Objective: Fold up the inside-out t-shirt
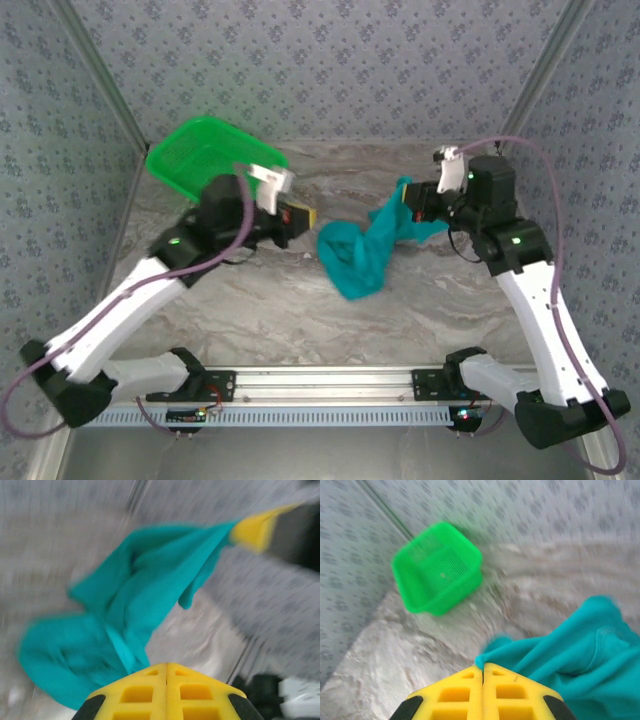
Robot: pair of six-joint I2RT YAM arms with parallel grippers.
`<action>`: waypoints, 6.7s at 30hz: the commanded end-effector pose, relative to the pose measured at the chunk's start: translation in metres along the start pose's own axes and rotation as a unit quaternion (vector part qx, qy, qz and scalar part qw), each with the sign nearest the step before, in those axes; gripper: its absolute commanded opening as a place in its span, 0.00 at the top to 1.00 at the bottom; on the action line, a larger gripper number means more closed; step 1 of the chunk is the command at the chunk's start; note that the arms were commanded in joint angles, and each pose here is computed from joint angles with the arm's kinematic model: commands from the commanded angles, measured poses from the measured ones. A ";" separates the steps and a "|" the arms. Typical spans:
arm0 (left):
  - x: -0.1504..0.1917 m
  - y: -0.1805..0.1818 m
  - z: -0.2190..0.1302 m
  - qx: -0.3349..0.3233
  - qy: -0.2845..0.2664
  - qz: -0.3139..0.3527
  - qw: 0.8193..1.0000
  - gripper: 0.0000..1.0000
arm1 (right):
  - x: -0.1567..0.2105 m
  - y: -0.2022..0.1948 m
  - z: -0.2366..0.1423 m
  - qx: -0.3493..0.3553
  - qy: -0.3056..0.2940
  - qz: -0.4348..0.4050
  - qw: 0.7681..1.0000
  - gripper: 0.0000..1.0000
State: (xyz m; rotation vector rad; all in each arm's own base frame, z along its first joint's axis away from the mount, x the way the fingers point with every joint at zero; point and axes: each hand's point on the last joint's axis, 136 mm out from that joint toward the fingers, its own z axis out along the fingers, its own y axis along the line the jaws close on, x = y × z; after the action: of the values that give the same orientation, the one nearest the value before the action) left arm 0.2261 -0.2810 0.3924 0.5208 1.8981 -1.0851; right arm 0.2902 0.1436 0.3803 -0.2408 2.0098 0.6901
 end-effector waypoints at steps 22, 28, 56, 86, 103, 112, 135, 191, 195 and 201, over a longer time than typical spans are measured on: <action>0.178 0.148 0.060 -0.153 0.174 -0.045 0.972 0.27 | 0.210 -0.097 0.061 0.104 0.305 0.130 0.938 0.43; 0.188 0.147 0.102 -0.135 0.216 -0.043 0.966 0.22 | 0.249 -0.075 0.101 0.038 0.335 0.107 0.936 0.41; 0.176 0.192 0.017 -0.229 0.155 -0.151 0.949 0.20 | 0.245 -0.029 0.142 0.015 0.331 -0.017 0.943 0.95; 0.291 0.161 0.075 -0.198 0.338 -0.130 0.911 0.15 | 0.312 -0.175 -0.018 0.435 0.334 0.223 0.806 0.39; 0.096 0.124 0.047 -0.104 0.145 -0.073 0.981 0.73 | 0.107 -0.086 0.046 0.173 0.151 0.068 0.971 1.00; 0.220 0.135 0.113 -0.135 0.259 -0.057 0.955 0.31 | 0.211 -0.133 0.014 0.323 0.240 0.128 0.907 0.94; 0.260 0.131 0.187 -0.150 0.313 -0.016 0.938 0.44 | 0.270 -0.198 0.024 0.275 0.270 0.338 0.859 0.52; -0.146 0.043 -0.022 -0.154 -0.041 0.216 0.963 1.00 | -0.112 -0.112 -0.089 0.316 -0.170 0.084 0.930 1.00; -0.106 0.016 -0.055 -0.140 -0.041 0.225 0.963 1.00 | -0.084 -0.085 -0.121 0.306 -0.178 0.081 0.932 1.00; -0.078 0.014 -0.085 -0.152 -0.020 0.208 0.966 1.00 | -0.052 -0.067 -0.141 0.292 -0.144 0.093 0.941 1.00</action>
State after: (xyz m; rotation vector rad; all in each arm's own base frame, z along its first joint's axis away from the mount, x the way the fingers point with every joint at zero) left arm 0.2378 -0.2045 0.4786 0.6976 1.7401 -0.5490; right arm 0.2459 0.0071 0.4765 0.3524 1.7736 0.2337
